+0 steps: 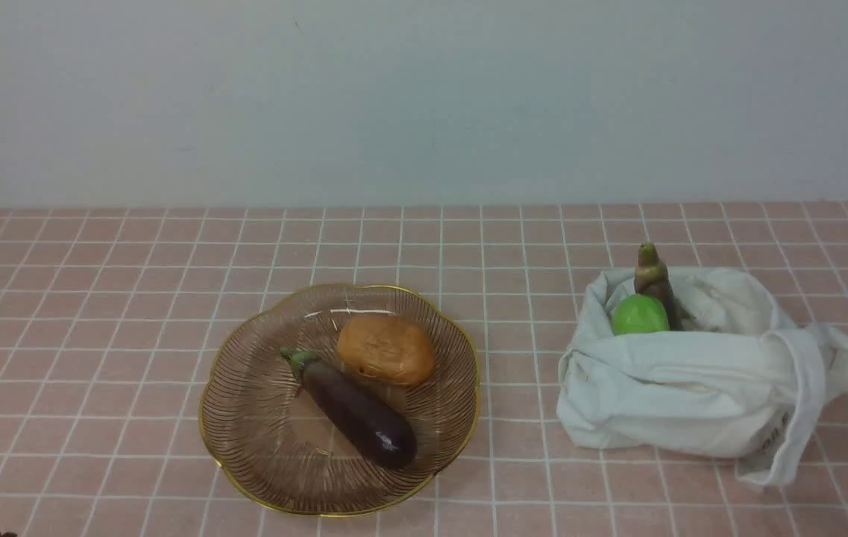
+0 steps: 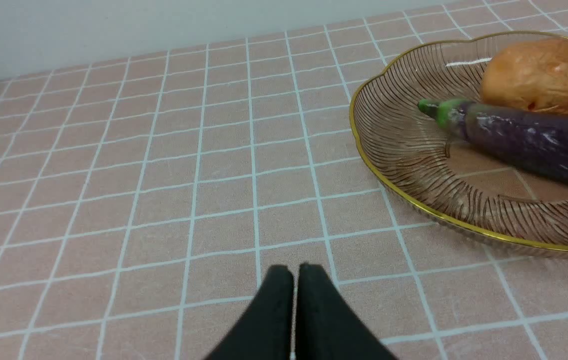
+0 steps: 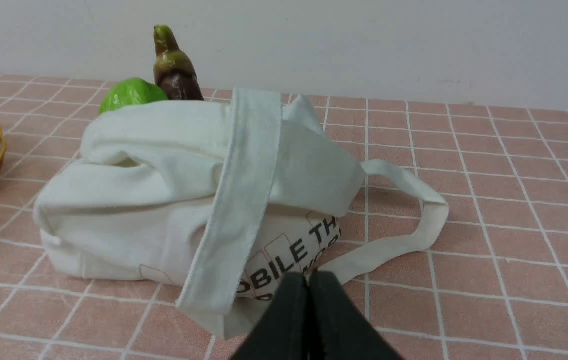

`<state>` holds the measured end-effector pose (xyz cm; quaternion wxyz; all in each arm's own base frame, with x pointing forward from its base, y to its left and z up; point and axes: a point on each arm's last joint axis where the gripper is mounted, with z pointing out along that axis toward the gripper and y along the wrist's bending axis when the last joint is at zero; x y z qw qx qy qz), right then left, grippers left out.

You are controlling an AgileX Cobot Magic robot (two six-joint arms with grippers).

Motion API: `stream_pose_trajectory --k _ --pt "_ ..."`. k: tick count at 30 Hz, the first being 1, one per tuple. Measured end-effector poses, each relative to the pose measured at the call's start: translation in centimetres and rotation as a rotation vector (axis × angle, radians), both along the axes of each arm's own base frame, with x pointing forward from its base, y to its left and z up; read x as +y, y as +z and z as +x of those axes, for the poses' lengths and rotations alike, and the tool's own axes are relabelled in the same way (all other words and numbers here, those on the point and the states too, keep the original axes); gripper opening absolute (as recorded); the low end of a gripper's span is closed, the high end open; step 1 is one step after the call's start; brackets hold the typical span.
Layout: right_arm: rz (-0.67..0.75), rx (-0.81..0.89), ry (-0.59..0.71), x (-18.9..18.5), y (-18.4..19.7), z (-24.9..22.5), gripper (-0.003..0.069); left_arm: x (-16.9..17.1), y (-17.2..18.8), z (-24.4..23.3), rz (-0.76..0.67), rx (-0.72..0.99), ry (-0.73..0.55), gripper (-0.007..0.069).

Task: Take vegetables from bag on pink coffee tablecloth place on plate.
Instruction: 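Reach into the white cloth bag and grasp a vegetable inside with the right gripper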

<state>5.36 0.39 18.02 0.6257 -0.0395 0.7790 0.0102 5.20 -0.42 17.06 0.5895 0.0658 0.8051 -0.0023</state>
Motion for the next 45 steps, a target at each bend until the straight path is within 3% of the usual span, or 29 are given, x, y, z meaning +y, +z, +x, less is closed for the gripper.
stream_pose_trajectory --k 27,30,36,38,45 --pt "0.006 -0.011 0.0 0.0 0.1 0.0 -0.0015 0.0 0.0 0.0 0.0 0.0 0.0 -0.0005" --pt "0.114 -0.053 -0.006 0.1 0.3 0.1 -0.0015 0.0 0.0 0.0 0.0 0.0 0.0 -0.0005" --pt "0.606 -0.246 -0.049 0.0 2.4 0.2 -0.0015 0.0 0.0 0.0 0.0 0.0 0.0 -0.0005" --pt "0.709 -0.287 -0.064 -0.3 2.8 0.2 -0.0015 0.0 0.0 0.0 0.0 0.0 0.0 -0.0005" --pt "0.85 -0.339 -0.091 -0.7 3.3 0.1 -0.0015 0.0 0.0 0.0 0.0 0.0 0.0 -0.0005"
